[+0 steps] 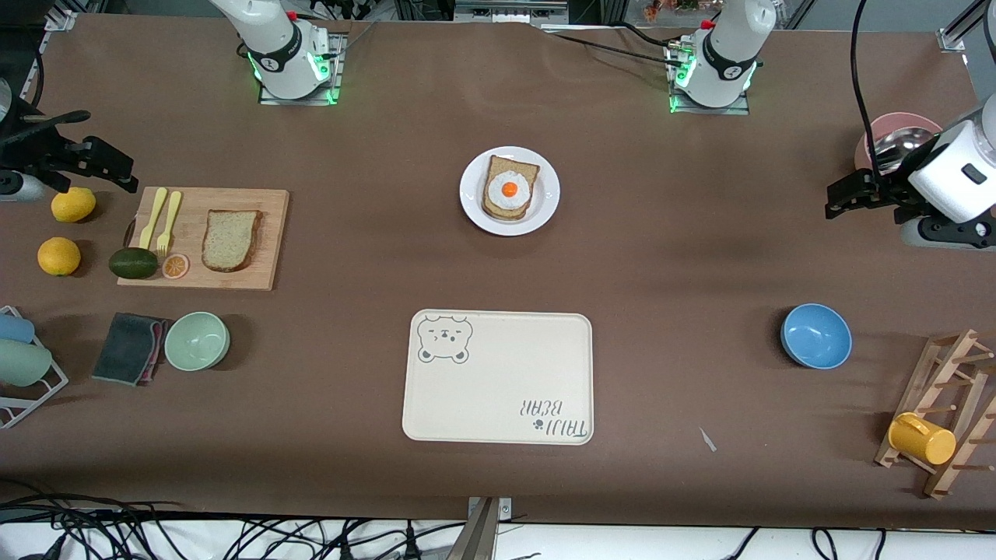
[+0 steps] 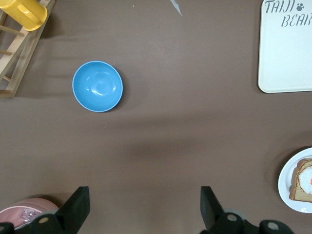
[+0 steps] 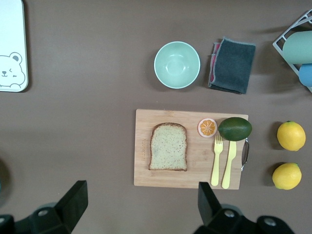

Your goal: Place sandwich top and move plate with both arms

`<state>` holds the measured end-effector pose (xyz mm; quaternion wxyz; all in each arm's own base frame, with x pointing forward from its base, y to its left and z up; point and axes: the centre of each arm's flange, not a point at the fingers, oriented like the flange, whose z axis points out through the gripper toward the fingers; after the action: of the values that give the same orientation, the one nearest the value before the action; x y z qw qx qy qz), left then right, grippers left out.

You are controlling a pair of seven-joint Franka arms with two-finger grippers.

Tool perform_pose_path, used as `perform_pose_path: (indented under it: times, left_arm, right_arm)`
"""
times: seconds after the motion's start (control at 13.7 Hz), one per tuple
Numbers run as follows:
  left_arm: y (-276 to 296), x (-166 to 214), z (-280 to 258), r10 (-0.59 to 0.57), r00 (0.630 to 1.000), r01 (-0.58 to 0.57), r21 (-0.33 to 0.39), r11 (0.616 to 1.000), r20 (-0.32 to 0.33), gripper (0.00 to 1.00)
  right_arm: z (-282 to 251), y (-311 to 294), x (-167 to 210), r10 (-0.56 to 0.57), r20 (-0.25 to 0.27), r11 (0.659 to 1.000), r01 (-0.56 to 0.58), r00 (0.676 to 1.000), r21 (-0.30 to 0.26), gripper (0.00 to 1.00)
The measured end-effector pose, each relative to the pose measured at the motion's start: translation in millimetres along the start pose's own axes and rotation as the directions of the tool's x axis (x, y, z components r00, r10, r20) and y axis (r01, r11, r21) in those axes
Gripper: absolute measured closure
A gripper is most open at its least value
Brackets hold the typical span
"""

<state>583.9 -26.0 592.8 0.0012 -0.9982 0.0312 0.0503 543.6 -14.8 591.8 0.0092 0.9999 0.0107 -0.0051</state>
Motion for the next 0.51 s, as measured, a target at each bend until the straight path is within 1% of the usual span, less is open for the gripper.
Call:
perform_pose_path:
  times: [0.37, 0.51]
  left_arm:
    - [-1.6, 0.9, 0.0, -0.004, 1.000, 0.004, -0.003, 1.000, -0.005, 0.00]
    - [-2.0, 5.2, 2.5, -0.011, 1.000, 0.010, -0.025, 1.000, -0.019, 0.00]
  right_arm:
    - [0.0, -1.2, 0.1, -0.002, 0.000, 1.000, 0.002, 1.000, 0.000, 0.00]
    - [0.0, -1.4, 0.1, -0.002, 0.000, 1.000, 0.002, 1.000, 0.000, 0.00]
